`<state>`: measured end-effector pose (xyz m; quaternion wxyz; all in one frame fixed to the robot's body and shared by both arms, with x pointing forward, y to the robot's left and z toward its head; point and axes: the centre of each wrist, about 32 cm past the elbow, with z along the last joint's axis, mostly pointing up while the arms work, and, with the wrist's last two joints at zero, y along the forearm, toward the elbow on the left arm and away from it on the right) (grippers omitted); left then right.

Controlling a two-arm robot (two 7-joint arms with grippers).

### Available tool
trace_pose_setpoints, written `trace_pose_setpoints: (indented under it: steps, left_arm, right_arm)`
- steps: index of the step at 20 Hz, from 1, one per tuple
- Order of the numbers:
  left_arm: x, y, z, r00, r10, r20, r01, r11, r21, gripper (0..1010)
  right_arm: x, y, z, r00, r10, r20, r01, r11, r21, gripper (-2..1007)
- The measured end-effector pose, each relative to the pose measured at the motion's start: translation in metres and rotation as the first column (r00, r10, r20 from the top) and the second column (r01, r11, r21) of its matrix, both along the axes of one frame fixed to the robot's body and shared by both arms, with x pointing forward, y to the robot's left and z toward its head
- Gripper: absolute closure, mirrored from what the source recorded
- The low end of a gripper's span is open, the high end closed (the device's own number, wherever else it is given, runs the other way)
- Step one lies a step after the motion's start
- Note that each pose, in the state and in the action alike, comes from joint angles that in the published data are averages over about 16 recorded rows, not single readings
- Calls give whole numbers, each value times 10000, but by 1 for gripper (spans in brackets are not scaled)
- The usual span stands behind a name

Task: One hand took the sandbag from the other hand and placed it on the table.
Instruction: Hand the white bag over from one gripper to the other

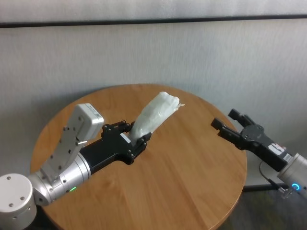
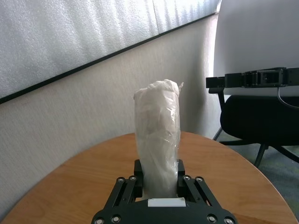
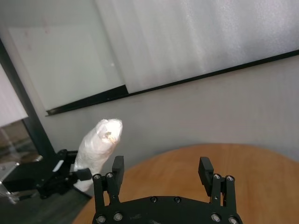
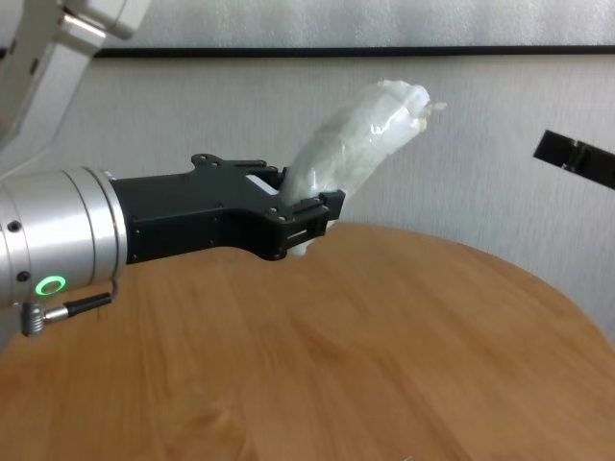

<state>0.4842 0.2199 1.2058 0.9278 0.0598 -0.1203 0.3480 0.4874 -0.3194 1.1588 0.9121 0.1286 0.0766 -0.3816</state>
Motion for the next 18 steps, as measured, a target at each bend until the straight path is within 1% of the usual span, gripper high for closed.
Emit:
trace_pose_setpoints:
  steps: [2,4,9,13,18]
  left_arm:
    - [0,0,0,10000,0,0,0,10000,0,599]
    - [0,0,0,10000,0,0,0,10000,0,599]
    - [0,0,0,10000,0,0,0,10000,0,599]
    - [0,0,0,10000,0,0,0,10000,0,599]
    - [0,0,0,10000,0,0,0,10000,0,599]
  right_arm:
    - [10,17,12,9993,308,-227,-302,9991,292,4]
    - [20,40,23,9973,625,-397,-601,9965,578,4]
    - [45,131,39,9902,1253,-618,-1182,9871,1079,4]
    - [65,224,41,9825,1702,-755,-1587,9777,1377,4]
    - [96,357,31,9708,2201,-952,-2021,9647,1687,4]
